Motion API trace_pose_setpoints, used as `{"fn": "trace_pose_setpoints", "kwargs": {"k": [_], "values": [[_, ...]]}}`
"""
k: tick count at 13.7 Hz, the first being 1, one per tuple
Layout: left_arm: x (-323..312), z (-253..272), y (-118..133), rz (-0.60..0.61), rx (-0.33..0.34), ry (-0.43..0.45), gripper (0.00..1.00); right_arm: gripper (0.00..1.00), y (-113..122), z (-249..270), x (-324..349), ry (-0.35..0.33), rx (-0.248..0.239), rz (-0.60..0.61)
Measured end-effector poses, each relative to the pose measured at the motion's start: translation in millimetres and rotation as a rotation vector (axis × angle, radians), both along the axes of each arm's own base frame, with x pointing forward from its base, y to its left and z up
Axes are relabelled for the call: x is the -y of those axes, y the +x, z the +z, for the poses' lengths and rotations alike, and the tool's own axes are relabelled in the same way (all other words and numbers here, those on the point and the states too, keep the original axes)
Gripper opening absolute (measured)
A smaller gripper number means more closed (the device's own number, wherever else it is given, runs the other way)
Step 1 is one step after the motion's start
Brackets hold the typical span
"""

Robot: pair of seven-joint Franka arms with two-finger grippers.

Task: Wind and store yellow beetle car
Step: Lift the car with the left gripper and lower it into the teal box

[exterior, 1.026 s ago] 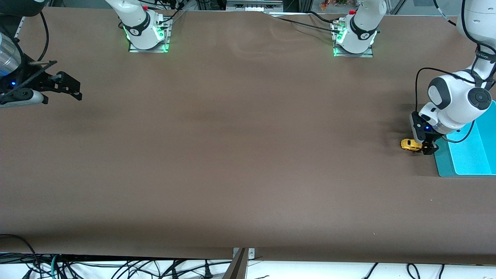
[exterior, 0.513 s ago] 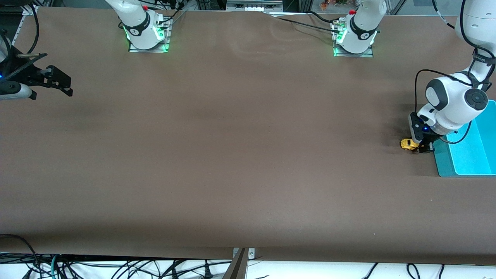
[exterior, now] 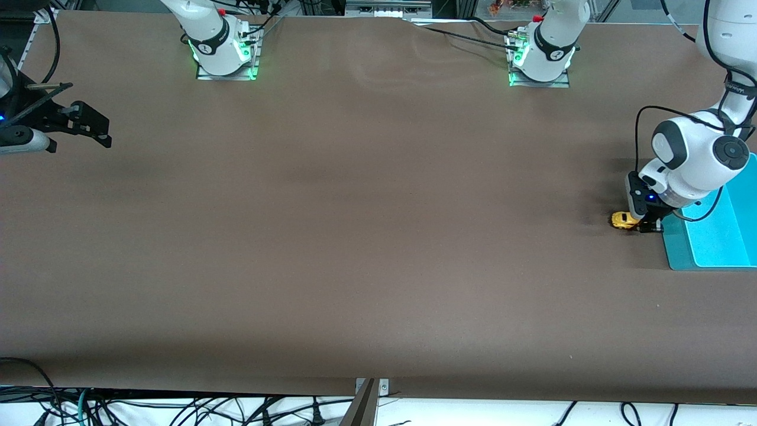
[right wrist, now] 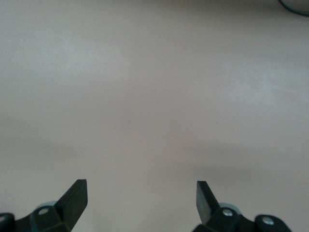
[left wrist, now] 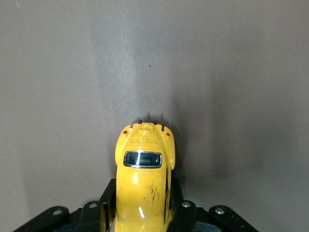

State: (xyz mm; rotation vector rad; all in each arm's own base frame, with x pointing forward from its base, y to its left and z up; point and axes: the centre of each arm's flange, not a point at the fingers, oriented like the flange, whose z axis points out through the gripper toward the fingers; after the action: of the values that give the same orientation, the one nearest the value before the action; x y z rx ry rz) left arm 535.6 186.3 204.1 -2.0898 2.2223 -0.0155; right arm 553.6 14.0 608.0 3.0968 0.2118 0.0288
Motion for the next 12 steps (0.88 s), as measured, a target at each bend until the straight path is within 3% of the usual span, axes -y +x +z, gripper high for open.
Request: {"fn": "trace_pose_setpoints", "kwargs": {"k": [4, 7, 12], "values": [[-7.3, 69.7, 14.7, 0.002, -0.121, -0.011, 0.46, 1.0, -0.1, -0.5, 1.4, 0.0, -0.003, -0.002], [-50.9, 115.1, 17.4, -0.013, -0.139, -0.009, 0.46, 1.0, -0.5, -0.8, 2.1, 0.0, -0.007, -0.004], [-162.7, 135.2, -27.1, 0.022, -0.128, -0.01, 0.46, 1.0, -0.5, -0.8, 3.1, 0.0, -0.007, -0.006]]}}
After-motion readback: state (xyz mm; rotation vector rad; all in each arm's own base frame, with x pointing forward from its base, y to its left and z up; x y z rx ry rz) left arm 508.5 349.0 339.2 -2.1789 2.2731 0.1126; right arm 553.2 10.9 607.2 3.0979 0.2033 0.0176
